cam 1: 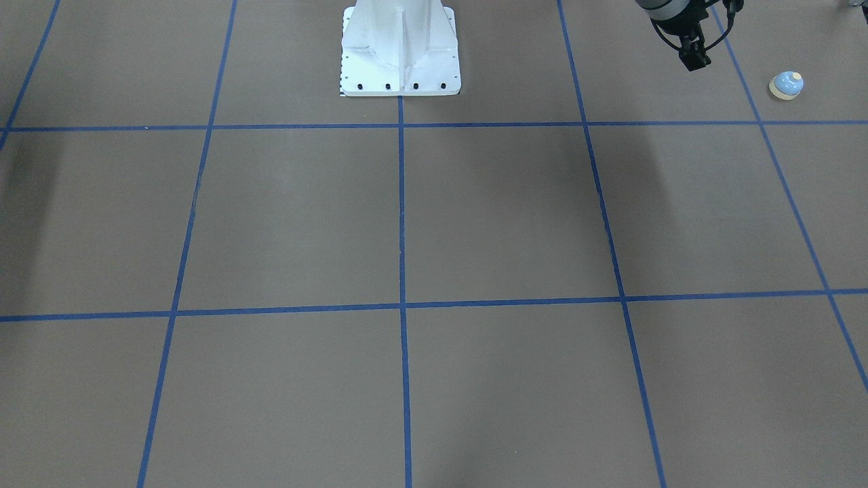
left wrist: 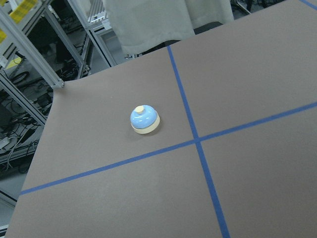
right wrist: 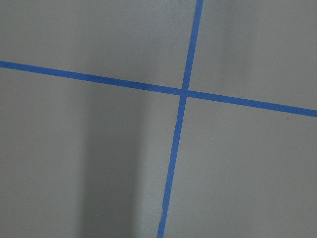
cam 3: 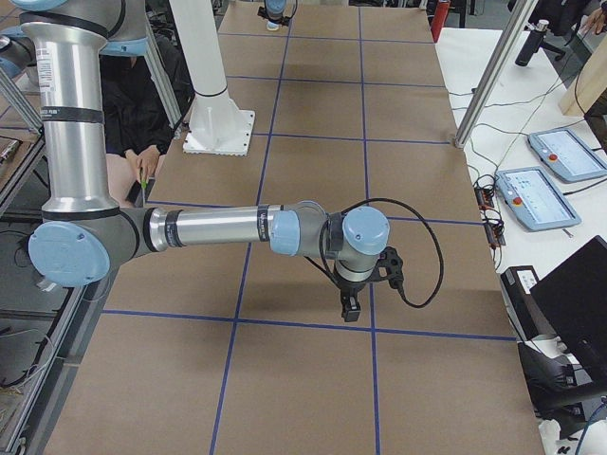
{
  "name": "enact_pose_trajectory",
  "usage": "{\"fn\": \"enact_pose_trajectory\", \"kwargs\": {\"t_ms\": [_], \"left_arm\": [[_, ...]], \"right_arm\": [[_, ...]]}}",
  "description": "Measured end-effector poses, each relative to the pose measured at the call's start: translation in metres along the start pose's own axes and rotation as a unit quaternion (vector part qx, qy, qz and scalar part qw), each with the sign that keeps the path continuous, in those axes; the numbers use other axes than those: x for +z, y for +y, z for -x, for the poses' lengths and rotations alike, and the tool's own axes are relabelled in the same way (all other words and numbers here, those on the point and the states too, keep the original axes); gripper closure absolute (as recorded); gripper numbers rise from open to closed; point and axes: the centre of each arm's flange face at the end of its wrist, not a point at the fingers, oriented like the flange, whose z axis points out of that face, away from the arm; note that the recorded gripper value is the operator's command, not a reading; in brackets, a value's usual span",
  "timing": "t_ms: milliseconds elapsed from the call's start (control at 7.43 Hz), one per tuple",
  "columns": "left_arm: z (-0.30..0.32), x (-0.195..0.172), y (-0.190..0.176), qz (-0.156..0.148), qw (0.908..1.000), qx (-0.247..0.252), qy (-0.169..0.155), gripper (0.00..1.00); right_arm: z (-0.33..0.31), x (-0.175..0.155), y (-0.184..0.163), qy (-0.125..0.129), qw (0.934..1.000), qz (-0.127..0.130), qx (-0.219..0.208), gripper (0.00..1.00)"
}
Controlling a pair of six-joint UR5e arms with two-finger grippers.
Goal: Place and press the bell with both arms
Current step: 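Move the left gripper toward the blue service bell near the robot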
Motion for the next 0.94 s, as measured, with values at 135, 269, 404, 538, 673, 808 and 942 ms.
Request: {"fn": "enact_pose_trajectory", "kwargs": {"t_ms": [135,269,404,538,673,808,942], "left_arm": [[0.015,0.016,0.007,-0.025,0.9995,-0.021,-0.006,0.00],[0.029,0.029,0.015,-0.043,0.9983,-0.038,-0.006,0.00],[0.039,0.042,0.029,-0.055,0.9971,-0.052,-0.003,0.00],[0.046,0.060,0.043,-0.062,0.9960,-0.064,0.001,0.00],[0.051,0.080,0.048,-0.066,0.9953,-0.071,0.005,0.00],[0.055,0.105,0.046,-0.070,0.9947,-0.075,0.008,0.00],[0.056,0.131,0.041,-0.071,0.9945,-0.076,0.014,0.00]], "right_arm": [[0.000,-0.001,-0.001,0.001,1.0000,0.000,0.000,0.00],[0.001,-0.001,-0.002,0.004,1.0000,-0.001,-0.002,0.00],[0.001,-0.003,-0.003,0.007,1.0000,-0.001,-0.003,0.00],[0.001,-0.003,-0.005,0.010,0.9999,-0.002,-0.004,0.00],[0.001,-0.004,-0.006,0.012,0.9999,-0.002,-0.005,0.00],[0.001,-0.004,-0.006,0.012,0.9999,-0.002,-0.005,0.00],[0.001,-0.004,-0.006,0.013,0.9999,-0.002,-0.005,0.00]]}}
